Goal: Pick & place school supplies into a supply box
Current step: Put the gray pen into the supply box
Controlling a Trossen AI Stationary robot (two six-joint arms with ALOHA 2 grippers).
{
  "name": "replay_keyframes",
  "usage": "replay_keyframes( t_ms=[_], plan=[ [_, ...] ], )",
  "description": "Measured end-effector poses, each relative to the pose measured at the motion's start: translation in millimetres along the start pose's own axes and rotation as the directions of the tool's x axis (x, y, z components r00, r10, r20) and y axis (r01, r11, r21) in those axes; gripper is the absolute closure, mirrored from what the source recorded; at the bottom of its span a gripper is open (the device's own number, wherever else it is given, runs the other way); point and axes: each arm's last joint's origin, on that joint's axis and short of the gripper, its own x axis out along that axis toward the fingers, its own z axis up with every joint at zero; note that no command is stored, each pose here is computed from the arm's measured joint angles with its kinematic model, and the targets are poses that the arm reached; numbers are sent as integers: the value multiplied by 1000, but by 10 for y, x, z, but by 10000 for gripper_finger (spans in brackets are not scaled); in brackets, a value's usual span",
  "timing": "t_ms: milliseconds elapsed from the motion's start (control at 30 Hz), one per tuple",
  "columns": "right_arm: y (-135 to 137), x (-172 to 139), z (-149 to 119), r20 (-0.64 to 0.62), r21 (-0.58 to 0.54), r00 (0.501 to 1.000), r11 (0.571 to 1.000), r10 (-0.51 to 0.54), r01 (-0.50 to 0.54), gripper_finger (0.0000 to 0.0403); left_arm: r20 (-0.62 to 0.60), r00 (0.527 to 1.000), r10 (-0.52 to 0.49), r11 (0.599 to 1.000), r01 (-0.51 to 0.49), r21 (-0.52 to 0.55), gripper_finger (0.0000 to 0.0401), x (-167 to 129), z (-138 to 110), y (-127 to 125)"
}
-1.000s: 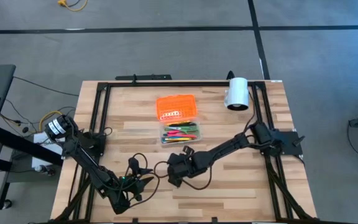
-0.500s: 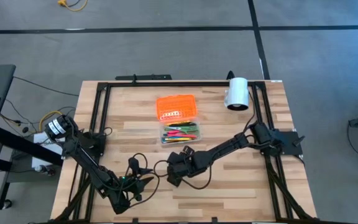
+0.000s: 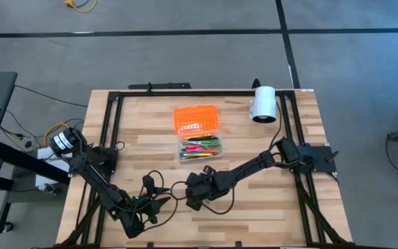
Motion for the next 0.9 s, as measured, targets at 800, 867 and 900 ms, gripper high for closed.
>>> replay_keyframes(
  t_ms=[800,867,900],
  plan=[
    [36,-111,-236,-162,-175,986,984,-44,16,390,-2,1000,-4,1000,4,0,244,0,-1,-1],
    [36,-110,-236,-161,-187,986,982,-44,13,394,-1,1000,-4,1000,4,0,244,0,0,-1],
    [37,-110,-236,-161,-192,986,981,-44,12,397,-1,1000,-4,1000,4,0,244,0,0,-1]
  ],
)
